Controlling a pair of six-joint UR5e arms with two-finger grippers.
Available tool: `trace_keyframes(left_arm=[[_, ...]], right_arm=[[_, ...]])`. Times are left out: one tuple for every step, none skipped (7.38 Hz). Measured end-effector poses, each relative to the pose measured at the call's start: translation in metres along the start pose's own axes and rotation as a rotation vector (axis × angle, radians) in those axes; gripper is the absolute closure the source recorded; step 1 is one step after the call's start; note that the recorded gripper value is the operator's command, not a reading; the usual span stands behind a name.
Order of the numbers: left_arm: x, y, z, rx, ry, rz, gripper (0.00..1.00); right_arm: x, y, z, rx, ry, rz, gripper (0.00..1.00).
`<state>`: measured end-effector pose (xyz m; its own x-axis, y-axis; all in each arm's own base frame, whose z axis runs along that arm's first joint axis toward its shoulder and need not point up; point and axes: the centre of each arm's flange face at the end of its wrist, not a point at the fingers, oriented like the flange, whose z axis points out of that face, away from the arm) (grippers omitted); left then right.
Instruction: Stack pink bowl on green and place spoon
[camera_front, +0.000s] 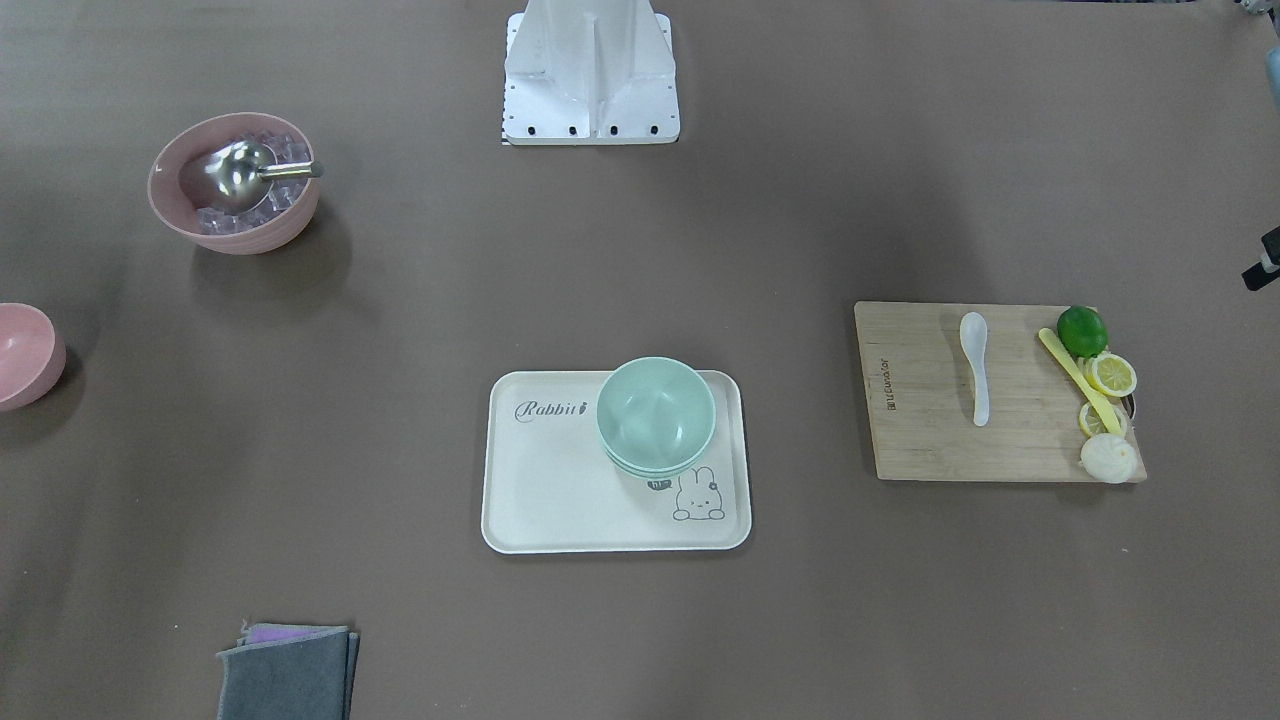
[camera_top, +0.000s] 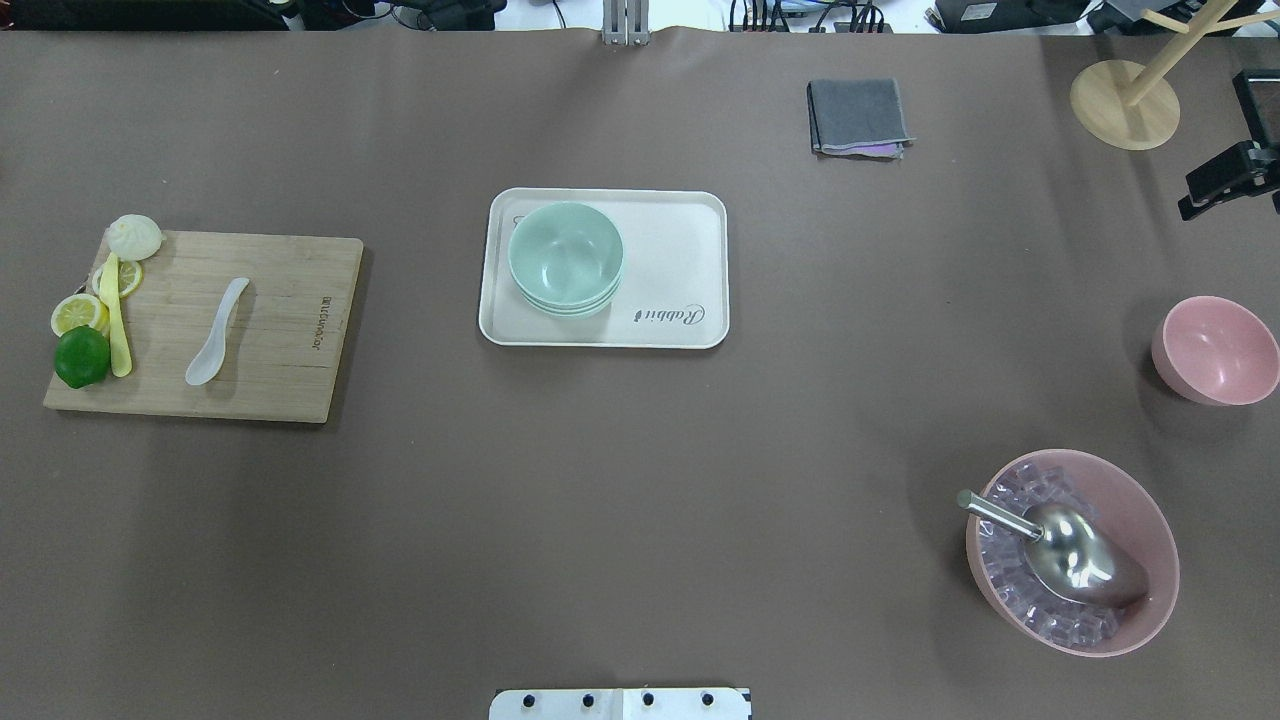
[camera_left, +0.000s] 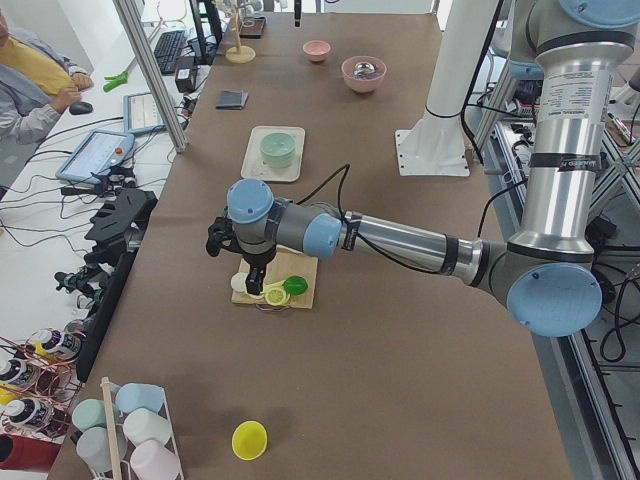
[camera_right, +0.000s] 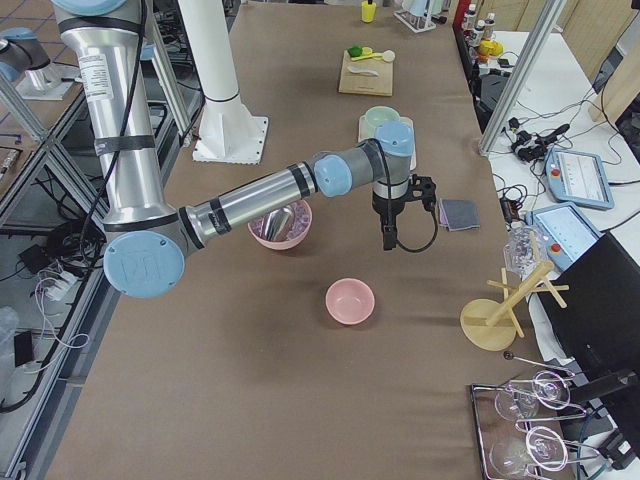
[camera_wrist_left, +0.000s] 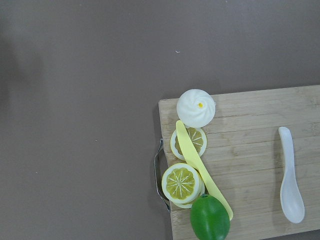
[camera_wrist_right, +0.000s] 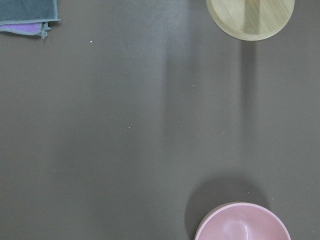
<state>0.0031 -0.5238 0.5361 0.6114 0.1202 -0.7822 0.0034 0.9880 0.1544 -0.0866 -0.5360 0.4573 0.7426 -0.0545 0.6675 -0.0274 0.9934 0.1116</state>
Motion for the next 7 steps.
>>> trace_keyframes(left_arm=[[0.004,-0.002,-0.002,0.005,0.002,-0.019,0.02],[0.006,-0.003,-0.004,0.008,0.003,-0.026,0.03],[0.008,-0.003,-0.004,0.012,0.004,-0.024,0.03],[0.01,-0.004,-0.003,0.017,0.006,-0.015,0.02],[0.014,-0.004,-0.001,0.017,0.009,-0.004,0.02],[0.017,-0.004,0.004,0.01,0.011,0.003,0.02],[0.018,-0.004,0.008,0.003,0.008,0.007,0.02]], right_arm=[[0.001,0.001,0.001,-0.004,0.0,-0.002,0.0],[0.004,0.004,0.004,-0.009,0.002,-0.011,0.0],[0.01,0.008,0.008,-0.019,0.006,-0.035,0.0],[0.019,0.015,0.015,-0.036,0.013,-0.061,0.0],[0.031,0.025,0.023,-0.056,0.022,-0.069,0.0],[0.044,0.034,0.031,-0.075,0.03,-0.068,0.0],[0.057,0.041,0.042,-0.091,0.036,-0.065,0.0]])
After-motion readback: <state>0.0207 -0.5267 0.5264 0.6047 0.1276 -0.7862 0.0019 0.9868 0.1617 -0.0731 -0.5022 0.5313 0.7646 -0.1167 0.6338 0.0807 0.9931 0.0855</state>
